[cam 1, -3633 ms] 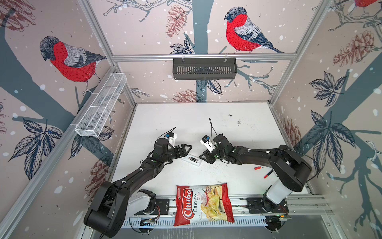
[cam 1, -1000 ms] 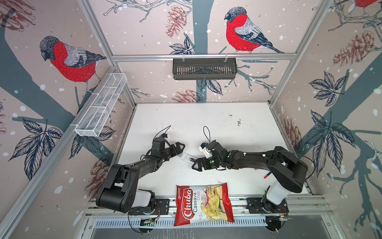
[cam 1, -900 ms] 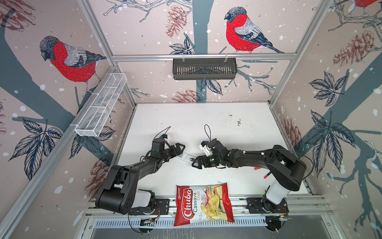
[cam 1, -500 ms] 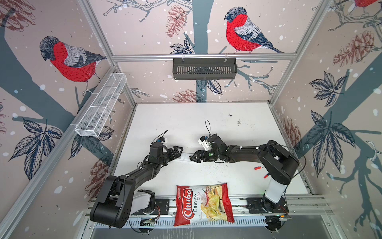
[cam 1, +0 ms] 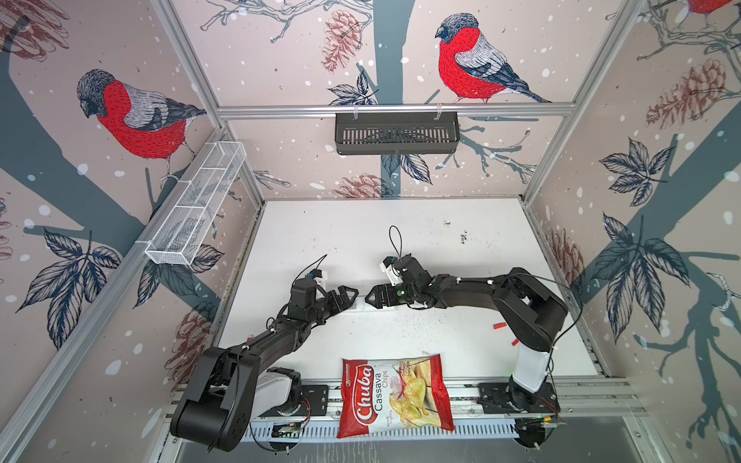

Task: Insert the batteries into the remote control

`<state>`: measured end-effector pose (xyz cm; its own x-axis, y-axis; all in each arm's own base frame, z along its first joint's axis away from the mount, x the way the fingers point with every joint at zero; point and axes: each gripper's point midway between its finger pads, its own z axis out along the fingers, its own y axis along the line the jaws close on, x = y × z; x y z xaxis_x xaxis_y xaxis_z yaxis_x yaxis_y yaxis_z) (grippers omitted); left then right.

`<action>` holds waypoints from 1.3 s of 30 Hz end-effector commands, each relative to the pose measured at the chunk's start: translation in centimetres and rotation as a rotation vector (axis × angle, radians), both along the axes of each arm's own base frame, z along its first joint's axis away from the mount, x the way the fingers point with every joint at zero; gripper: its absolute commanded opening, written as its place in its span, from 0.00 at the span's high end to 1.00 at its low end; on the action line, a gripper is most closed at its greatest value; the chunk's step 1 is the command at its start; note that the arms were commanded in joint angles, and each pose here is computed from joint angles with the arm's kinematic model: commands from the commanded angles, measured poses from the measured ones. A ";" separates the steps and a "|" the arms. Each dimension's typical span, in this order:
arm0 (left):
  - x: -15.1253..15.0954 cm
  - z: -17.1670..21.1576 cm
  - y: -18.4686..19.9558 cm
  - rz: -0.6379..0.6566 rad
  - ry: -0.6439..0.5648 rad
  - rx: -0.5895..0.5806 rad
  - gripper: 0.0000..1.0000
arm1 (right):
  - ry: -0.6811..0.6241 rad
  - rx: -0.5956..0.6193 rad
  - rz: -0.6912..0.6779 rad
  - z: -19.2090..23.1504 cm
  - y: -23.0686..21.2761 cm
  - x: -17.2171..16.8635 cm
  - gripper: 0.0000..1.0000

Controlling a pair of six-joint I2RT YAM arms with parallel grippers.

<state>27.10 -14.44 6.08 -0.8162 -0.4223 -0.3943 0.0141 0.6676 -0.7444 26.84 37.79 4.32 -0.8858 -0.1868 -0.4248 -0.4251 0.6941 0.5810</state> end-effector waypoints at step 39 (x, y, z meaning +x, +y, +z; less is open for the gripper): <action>0.5 1.4 -1.1 -0.065 -0.057 -0.032 0.05 | 0.053 -0.253 -0.179 -1.8 -3.5 -1.7 0.00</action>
